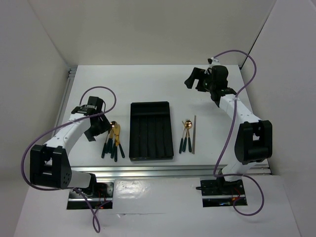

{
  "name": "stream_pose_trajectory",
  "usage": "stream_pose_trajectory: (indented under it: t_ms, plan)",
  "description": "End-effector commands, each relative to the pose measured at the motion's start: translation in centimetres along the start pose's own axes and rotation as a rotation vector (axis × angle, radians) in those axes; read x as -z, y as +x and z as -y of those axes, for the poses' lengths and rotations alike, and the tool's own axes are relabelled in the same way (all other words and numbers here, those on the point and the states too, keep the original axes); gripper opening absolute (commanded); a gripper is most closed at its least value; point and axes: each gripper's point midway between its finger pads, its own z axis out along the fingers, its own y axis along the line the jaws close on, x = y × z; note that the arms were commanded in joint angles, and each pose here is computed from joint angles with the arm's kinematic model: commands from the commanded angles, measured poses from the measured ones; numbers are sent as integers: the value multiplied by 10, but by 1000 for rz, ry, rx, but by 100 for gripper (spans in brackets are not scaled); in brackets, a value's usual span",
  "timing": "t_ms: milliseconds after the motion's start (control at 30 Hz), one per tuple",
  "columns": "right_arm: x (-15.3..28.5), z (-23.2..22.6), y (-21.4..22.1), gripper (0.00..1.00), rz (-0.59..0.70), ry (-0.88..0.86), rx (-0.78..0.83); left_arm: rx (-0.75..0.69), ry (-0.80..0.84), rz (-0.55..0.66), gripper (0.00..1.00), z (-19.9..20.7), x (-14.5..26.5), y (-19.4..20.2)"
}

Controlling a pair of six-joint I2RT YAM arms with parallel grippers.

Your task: Sort the eating utensils into containers

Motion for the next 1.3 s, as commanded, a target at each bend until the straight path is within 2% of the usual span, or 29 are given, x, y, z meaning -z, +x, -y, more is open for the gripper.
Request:
stream_pose_trajectory:
  t_ms: [0,300,800,1267]
  plan:
    - [6,-3,-22,100,55,1,28,29,-60,6,83,-6,-10,0]
    - [-1,3,-21,100,46,26,33,10,-109,-3,70,-12,-27,-1]
    - [-2,20,-17,100,32,115,24,-60,-123,-75,68,-16,-49,13]
    - [-1,24,-16,100,30,137,22,-64,-122,-107,58,-12,-59,18]
